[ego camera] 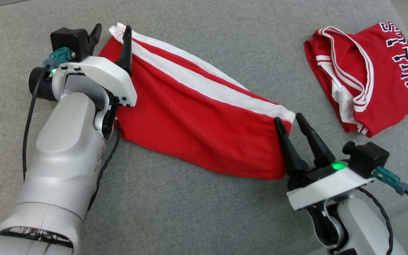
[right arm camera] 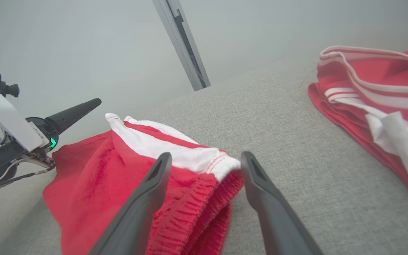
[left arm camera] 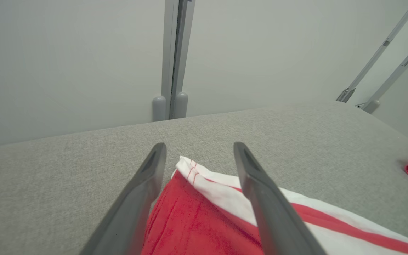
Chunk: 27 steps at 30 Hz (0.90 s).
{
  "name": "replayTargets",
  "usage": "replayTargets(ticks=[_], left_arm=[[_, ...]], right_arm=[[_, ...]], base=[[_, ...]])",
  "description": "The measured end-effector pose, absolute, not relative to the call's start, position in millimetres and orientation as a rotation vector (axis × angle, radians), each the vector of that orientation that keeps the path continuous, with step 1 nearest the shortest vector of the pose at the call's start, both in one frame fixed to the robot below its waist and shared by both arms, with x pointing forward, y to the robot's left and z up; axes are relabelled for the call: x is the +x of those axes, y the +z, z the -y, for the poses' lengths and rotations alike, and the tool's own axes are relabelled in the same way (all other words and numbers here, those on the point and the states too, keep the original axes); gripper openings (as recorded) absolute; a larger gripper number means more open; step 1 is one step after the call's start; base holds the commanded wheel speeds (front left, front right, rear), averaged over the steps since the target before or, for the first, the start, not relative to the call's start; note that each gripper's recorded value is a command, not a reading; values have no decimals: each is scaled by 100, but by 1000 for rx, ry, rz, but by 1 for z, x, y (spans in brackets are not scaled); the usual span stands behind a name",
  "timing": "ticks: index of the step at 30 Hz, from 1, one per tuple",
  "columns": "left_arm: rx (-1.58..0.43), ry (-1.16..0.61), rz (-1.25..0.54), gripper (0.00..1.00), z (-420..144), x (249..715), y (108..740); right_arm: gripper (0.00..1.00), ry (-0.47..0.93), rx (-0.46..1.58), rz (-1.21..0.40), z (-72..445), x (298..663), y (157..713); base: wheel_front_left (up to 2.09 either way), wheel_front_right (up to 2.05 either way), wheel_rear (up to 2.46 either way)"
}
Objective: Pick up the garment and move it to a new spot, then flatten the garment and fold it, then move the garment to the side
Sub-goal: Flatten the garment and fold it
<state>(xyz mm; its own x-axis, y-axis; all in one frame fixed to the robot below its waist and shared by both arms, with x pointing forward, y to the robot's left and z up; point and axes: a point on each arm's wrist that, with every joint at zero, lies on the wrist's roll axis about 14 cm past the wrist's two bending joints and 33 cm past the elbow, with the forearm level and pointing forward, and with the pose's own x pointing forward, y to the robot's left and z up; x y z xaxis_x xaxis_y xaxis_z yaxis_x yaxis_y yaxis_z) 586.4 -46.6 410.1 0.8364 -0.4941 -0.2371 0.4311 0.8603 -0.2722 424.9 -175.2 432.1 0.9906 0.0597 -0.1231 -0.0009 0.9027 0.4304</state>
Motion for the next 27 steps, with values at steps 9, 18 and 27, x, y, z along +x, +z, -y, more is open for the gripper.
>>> replayTargets(ticks=[9, 18, 27], left_arm=[[-183, -437, -148, 100, 28, 576, 448], [-192, -309, 16, 100, -24, 538, 490], [-133, -185, -10, 100, -76, 476, 480]], right_arm=[[100, 63, 228, -28, 192, 414, 469], [100, 24, 158, 56, 208, 394, 498], [100, -8, 139, 58, 215, 364, 500]], base=[[0, 0, 0], [0, 0, 0], [0, 0, 0]])
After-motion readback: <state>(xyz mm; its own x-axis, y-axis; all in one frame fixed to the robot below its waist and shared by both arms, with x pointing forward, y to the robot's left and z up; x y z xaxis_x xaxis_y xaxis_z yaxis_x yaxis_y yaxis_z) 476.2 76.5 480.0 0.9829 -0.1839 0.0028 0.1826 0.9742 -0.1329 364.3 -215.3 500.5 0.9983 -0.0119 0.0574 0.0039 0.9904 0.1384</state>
